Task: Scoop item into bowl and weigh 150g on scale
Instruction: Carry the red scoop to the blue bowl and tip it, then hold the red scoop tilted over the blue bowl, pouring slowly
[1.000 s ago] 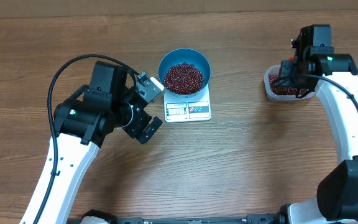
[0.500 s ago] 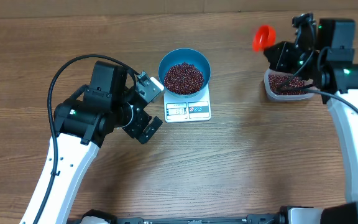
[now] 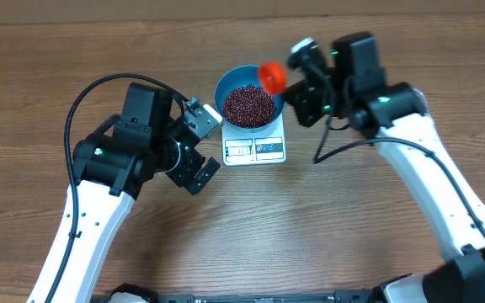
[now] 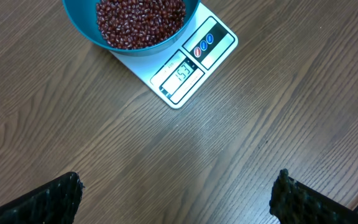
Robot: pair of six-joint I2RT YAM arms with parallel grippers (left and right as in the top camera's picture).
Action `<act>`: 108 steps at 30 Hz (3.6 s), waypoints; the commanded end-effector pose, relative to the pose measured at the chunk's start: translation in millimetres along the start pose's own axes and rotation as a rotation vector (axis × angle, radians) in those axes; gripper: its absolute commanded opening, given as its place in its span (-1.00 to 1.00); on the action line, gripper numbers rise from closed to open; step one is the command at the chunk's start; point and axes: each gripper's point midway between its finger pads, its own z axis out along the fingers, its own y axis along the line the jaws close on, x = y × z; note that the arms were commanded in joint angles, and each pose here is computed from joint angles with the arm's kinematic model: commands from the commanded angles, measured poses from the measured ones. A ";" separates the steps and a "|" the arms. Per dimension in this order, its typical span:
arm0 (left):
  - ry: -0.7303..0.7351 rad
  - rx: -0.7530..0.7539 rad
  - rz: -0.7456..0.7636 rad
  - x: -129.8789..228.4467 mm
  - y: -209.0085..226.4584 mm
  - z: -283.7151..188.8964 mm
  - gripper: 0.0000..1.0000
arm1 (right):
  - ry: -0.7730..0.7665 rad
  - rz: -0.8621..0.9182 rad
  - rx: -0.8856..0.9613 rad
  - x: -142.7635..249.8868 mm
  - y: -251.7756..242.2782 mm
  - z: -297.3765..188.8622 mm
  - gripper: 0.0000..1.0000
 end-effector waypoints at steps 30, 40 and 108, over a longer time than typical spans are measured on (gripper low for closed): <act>0.002 0.007 0.007 0.6 0.2 1.5 0.99 | 0.163 -0.304 0.097 35.2 -12.2 134.2 -0.92; 0.002 0.006 0.007 0.7 0.2 1.5 0.99 | 0.122 -0.113 -0.024 27.4 11.8 132.2 -0.93; 0.002 0.007 0.007 0.6 0.2 1.5 0.99 | 0.037 0.057 0.059 -15.5 -9.3 49.4 -0.92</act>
